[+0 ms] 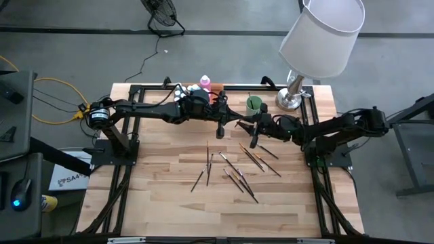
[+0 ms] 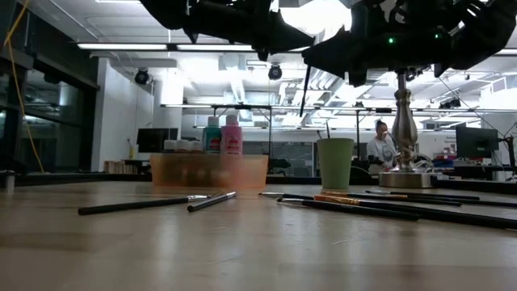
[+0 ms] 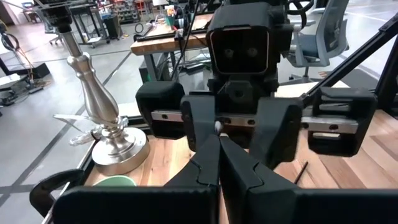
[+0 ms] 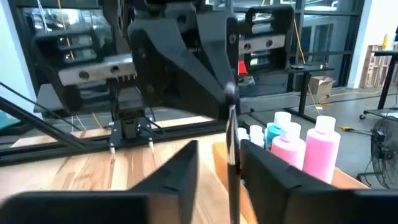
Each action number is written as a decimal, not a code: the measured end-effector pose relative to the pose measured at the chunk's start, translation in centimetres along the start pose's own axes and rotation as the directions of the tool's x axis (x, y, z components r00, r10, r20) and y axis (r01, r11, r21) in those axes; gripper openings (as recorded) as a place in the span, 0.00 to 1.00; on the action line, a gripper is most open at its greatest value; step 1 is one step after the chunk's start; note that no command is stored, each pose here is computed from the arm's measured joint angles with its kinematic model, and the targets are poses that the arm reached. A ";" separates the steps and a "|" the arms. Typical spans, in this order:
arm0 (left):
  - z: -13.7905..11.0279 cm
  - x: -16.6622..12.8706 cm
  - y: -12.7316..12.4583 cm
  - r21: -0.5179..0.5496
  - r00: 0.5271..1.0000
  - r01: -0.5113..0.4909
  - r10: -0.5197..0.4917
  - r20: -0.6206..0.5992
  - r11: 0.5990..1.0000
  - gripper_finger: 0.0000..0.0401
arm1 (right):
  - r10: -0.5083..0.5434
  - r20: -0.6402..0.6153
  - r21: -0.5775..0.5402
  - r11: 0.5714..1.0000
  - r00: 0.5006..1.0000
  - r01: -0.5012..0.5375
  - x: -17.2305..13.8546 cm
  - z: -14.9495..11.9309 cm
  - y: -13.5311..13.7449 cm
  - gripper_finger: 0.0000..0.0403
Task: Pick & Place Paint Supplies
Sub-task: Put the silver paint brush into the green cup
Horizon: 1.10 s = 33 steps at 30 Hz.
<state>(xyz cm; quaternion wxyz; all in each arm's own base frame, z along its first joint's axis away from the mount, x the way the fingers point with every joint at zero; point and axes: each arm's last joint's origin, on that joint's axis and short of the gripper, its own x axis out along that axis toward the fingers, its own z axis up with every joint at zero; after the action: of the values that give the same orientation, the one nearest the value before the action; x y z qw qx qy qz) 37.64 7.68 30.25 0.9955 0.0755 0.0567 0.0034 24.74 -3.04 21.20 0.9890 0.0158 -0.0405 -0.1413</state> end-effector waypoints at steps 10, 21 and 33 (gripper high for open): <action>0.0 0.0 0.0 -0.016 1.000 0.001 -0.001 -0.002 1.000 0.00 | -0.001 -0.030 0.025 1.000 1.000 0.001 0.0 -0.3 0.0 0.03; 0.5 -0.5 0.0 0.060 1.000 -0.011 0.011 -0.002 0.998 0.24 | -0.086 -0.076 0.024 0.996 0.993 0.088 -0.3 -0.4 -0.3 0.03; 3.0 -5.2 0.1 0.061 0.966 -0.189 0.197 -0.166 0.980 0.46 | -0.408 0.001 -0.063 0.911 0.913 0.408 -3.5 3.7 -2.1 0.03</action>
<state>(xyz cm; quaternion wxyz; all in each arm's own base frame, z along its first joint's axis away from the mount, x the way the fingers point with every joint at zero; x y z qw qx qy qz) 32.78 7.26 33.83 0.9799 0.1024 0.1347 0.1055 20.51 -4.14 24.57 0.9379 -0.0060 -0.0260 -0.3458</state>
